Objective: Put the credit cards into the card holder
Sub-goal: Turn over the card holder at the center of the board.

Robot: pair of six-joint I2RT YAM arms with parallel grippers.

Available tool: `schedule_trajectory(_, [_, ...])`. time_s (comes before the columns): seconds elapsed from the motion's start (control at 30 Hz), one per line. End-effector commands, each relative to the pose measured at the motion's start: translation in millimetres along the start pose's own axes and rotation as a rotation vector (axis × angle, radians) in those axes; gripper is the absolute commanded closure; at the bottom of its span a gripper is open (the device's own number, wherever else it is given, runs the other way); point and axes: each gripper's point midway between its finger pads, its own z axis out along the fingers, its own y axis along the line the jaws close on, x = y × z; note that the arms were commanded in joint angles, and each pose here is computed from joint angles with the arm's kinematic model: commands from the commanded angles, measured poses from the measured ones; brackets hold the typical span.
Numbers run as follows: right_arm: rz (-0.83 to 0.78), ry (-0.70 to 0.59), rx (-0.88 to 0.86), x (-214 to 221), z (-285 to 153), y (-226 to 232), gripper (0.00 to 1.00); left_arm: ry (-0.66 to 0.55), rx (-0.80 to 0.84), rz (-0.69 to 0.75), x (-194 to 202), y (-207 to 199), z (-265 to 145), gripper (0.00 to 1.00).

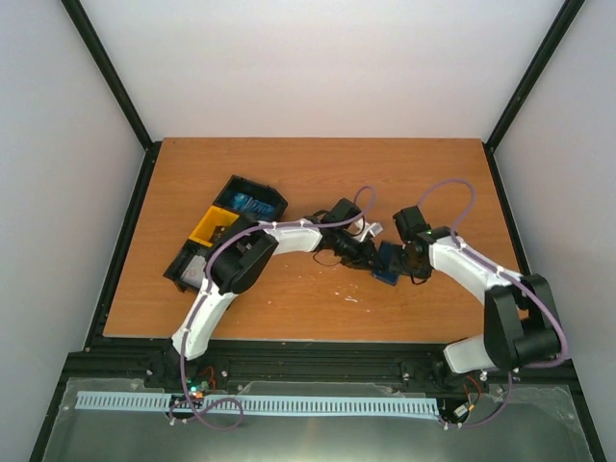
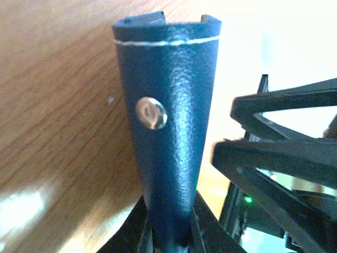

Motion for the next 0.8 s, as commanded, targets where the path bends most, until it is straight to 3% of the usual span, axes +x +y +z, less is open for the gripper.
schedule_trajectory(0.0, [0.057, -0.106, -0.116, -18.6, -55.8, 9.8, 0.52, -0.166, -0.119, 0.295, -30.3, -45.1, -42.0, 0.99])
schedule_trajectory(0.23, [0.214, -0.271, -0.369, -50.3, -163.7, 19.2, 0.36, -0.448, -0.411, 0.671, -60.1, -90.9, -125.1, 0.99])
schedule_trajectory(0.37, [0.308, -0.236, -0.581, -57.9, -203.1, 45.0, 0.34, -0.639, -0.531, 0.947, -69.9, -129.7, -173.4, 0.99])
schedule_trajectory(0.47, [0.375, -0.207, -0.837, -65.8, -236.8, 77.8, 0.33, -0.720, -0.629, 1.135, -74.6, -154.0, -199.8, 0.99])
schedule_trajectory(0.57, [0.429, -0.261, -1.035, -82.6, -279.5, 93.2, 0.29, -0.783, -0.778, 1.278, -82.8, -166.8, -224.5, 0.99])
schedule_trajectory(0.77, [0.462, -0.326, -1.185, -102.6, -338.3, 100.2, 0.26, -0.883, -1.048, 1.551, -86.8, -183.9, -259.7, 0.99])
